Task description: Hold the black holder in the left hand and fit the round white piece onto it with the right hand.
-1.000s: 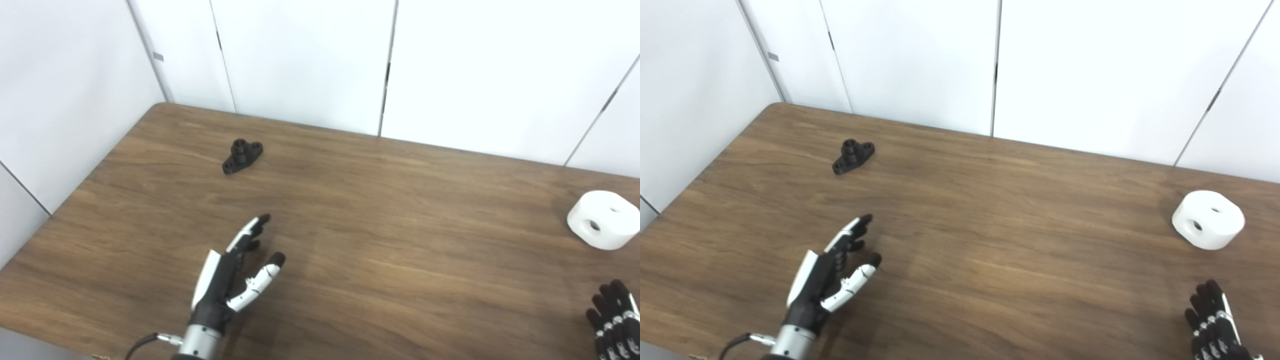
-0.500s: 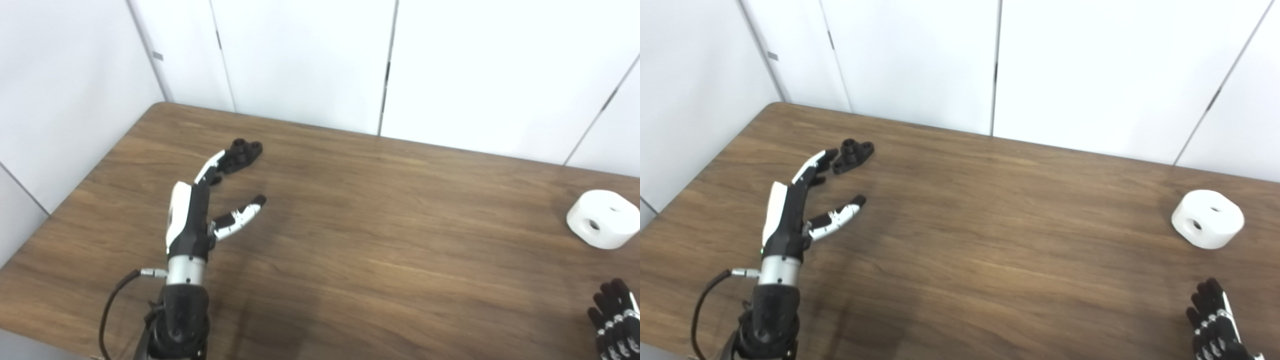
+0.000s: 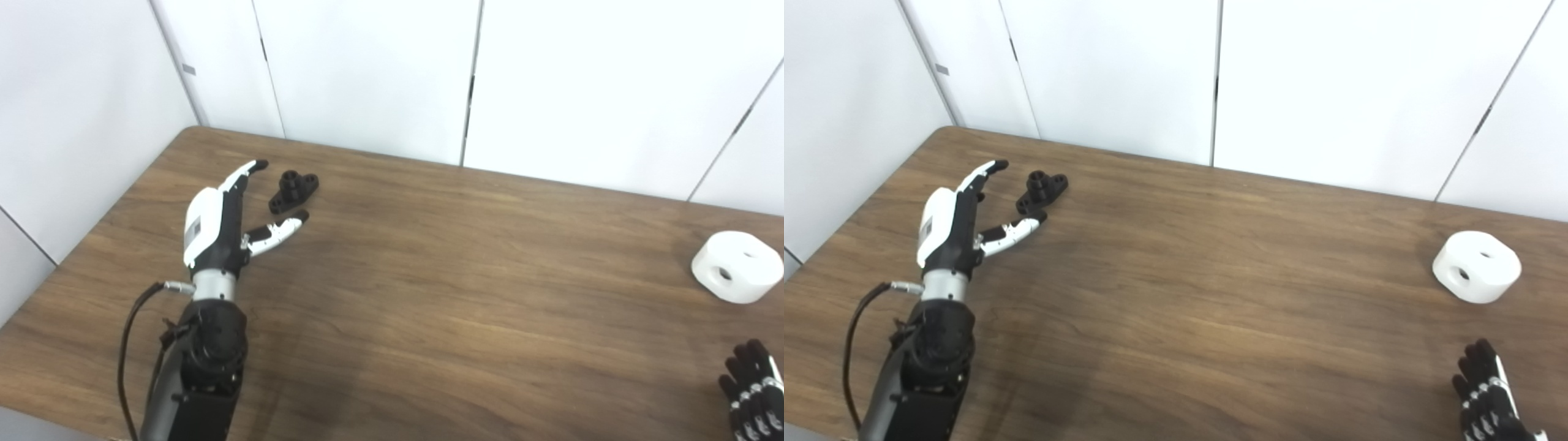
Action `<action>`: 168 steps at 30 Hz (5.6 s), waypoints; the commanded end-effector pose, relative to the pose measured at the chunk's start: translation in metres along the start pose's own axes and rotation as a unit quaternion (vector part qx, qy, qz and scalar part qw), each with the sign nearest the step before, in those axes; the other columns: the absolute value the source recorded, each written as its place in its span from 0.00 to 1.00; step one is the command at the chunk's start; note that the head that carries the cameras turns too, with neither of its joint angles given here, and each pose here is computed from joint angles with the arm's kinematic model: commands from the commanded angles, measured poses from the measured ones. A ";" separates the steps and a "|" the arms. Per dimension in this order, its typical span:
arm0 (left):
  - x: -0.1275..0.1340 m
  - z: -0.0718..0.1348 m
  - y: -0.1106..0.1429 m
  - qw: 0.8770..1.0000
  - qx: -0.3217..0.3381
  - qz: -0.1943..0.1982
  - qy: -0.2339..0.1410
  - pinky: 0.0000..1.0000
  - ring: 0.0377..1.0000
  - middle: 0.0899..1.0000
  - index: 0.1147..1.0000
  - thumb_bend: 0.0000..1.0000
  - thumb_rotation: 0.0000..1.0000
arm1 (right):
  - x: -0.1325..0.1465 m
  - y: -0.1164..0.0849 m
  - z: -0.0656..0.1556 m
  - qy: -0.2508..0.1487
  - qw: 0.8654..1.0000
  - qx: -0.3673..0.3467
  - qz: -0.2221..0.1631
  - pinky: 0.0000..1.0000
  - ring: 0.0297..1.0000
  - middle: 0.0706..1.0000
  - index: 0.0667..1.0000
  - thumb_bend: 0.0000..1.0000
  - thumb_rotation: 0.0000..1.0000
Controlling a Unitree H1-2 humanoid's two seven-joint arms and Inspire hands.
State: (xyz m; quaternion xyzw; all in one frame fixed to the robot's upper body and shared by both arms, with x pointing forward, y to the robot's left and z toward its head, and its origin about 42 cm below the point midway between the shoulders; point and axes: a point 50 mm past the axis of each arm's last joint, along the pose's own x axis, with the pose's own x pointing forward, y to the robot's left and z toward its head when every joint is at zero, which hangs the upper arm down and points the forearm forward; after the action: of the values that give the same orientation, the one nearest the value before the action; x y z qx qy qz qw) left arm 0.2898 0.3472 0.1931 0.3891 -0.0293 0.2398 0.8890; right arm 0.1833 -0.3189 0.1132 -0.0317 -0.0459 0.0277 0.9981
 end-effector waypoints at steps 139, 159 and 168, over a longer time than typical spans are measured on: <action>0.032 0.005 -0.078 0.977 0.042 -0.199 -0.059 0.75 0.85 0.76 0.42 0.51 0.05 | -0.010 0.009 0.007 -0.004 1.000 -0.003 -0.020 1.00 1.00 0.97 1.00 0.62 0.96; -0.083 0.052 -0.124 0.877 0.044 -0.430 -0.212 0.78 0.88 0.80 0.42 0.51 0.06 | -0.008 0.030 0.013 -0.014 1.000 -0.011 -0.018 1.00 1.00 0.97 1.00 0.60 0.94; -0.116 0.060 -0.120 0.836 0.111 -0.458 -0.281 0.84 0.89 0.81 0.42 0.51 0.06 | -0.006 0.042 0.018 -0.009 1.000 -0.013 -0.021 1.00 1.00 0.96 1.00 0.61 0.93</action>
State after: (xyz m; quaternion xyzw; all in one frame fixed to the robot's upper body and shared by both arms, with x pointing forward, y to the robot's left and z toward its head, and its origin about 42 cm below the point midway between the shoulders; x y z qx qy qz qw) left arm 0.2636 0.1818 0.1442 0.4887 -0.1217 -0.2696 0.8208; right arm 0.1712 -0.2803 0.1173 -0.0453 -0.0319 0.0061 0.9984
